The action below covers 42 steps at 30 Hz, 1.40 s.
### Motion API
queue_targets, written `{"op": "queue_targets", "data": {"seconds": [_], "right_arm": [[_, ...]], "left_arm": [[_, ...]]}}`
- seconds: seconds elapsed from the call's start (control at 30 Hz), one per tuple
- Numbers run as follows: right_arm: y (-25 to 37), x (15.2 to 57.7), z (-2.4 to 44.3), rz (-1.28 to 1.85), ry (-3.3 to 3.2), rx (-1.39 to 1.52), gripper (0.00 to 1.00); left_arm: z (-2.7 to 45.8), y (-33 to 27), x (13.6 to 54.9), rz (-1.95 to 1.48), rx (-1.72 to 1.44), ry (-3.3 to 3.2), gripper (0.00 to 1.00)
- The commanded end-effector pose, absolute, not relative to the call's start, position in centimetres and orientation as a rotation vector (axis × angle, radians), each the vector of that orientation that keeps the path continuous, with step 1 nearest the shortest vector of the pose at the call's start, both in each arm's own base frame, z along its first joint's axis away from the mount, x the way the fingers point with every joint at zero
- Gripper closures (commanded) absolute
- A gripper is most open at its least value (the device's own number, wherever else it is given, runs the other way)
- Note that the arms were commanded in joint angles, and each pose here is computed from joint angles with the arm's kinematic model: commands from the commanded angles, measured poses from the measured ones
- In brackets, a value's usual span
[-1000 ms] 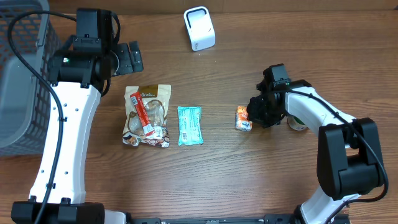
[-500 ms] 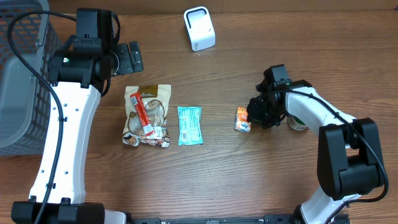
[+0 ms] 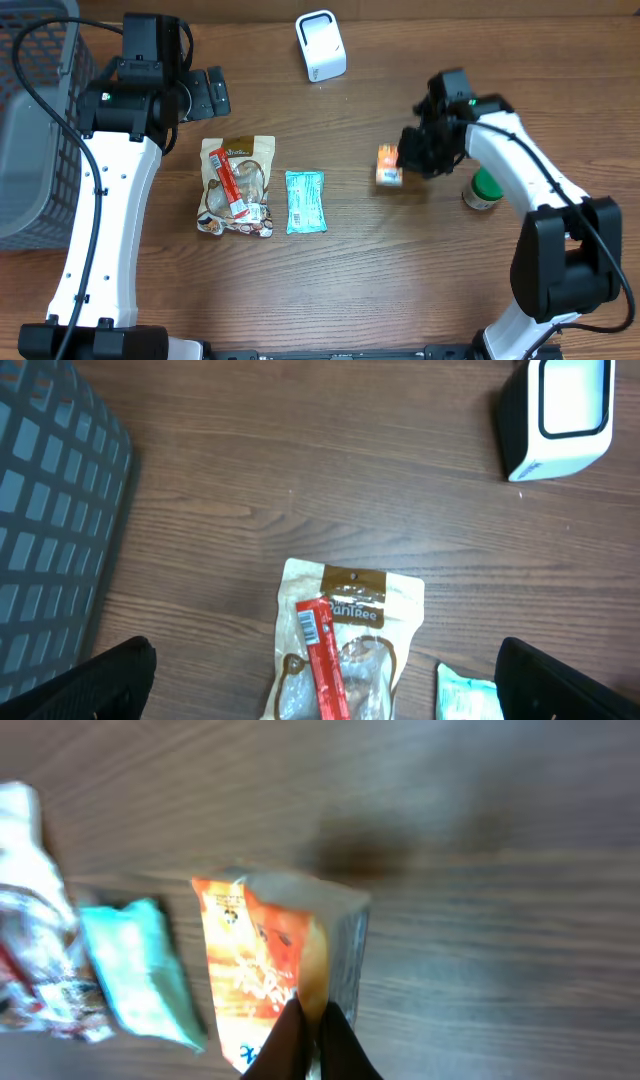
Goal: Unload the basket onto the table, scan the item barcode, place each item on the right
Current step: 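Lift the orange pack and carry it toward the scanner, then hold the orange pack in front of the white scanner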
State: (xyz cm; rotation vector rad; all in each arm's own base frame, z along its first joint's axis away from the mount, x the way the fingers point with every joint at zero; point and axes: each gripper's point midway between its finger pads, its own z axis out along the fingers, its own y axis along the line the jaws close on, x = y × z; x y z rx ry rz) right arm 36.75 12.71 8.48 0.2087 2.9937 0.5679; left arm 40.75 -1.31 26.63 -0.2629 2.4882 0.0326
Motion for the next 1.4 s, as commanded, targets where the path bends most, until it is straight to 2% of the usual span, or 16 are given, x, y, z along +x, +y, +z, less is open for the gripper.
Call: {"op": "queue_targets", "data": {"seconds": [0.0,0.4,0.57,1.0,1.37], "right_arm": [[12.7,39.6,14.8,0.538,2.847,0.163,0.96],[10.5,42.8,28.7,0.361,2.579,0.122,0.97],[9.8,45.0,31.4,0.286,2.443,0.070,0.96],[13.9,53.7,31.1,-0.010,2.160,-0.150,0.96],[19.4,60.9,26.5,-0.323,1.930,-0.300,0.96]], "left_arm": [[27.1,-1.1,40.9,0.035,-0.284,2.472,0.00],[27.1,-1.1,40.9,0.035,-0.284,2.472,0.00],[27.1,-1.1,40.9,0.036,-0.284,2.473,0.00],[27.1,-1.1,40.9,0.035,-0.284,2.472,0.00],[27.1,-1.1,40.9,0.035,-0.284,2.472,0.00]]}}
